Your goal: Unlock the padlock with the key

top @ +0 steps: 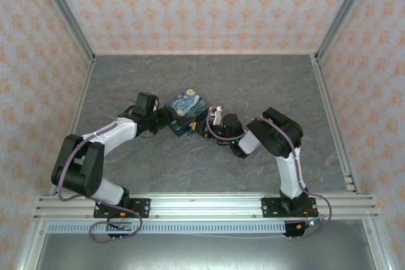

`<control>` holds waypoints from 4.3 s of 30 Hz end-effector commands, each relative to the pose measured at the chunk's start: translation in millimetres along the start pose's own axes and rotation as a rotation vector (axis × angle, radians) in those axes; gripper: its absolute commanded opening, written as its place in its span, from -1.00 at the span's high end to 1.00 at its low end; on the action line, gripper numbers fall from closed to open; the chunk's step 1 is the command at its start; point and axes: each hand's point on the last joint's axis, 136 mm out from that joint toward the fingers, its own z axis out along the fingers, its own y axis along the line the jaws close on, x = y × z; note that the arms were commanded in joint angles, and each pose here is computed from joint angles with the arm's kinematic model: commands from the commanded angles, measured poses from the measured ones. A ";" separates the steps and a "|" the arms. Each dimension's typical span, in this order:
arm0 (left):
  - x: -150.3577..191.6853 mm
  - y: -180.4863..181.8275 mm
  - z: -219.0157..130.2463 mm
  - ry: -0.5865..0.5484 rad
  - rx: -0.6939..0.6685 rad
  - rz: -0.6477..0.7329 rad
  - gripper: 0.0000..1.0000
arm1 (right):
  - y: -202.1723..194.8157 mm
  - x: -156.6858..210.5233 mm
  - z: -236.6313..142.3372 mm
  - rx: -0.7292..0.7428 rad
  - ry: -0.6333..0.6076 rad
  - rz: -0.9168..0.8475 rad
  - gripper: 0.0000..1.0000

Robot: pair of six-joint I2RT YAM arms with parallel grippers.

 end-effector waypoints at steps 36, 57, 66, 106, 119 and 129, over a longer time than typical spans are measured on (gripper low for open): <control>23.7 36.7 -0.1 0.059 -0.136 -0.020 -0.43 | -8.3 -48.2 -24.1 0.041 -0.220 0.108 1.00; -22.2 -10.0 -95.6 -0.225 -0.050 0.179 -0.85 | 0.8 -36.4 -110.2 0.347 -0.142 0.002 1.00; -35.8 6.5 -140.5 -0.425 -0.110 0.213 -0.92 | 18.0 -9.8 -180.4 0.616 0.095 -0.036 1.00; -64.2 13.0 -195.4 -0.639 -0.232 0.273 -0.97 | 4.6 -56.7 -243.0 0.970 -0.018 -0.191 -0.08; -92.7 27.4 -240.3 -1.018 -0.292 0.322 -0.99 | 8.9 -133.2 -360.0 1.186 -0.628 -0.402 -0.99; -90.5 47.0 -203.3 -0.944 -0.380 0.391 -0.99 | -53.2 -130.2 -364.3 1.226 -0.703 -0.371 -0.99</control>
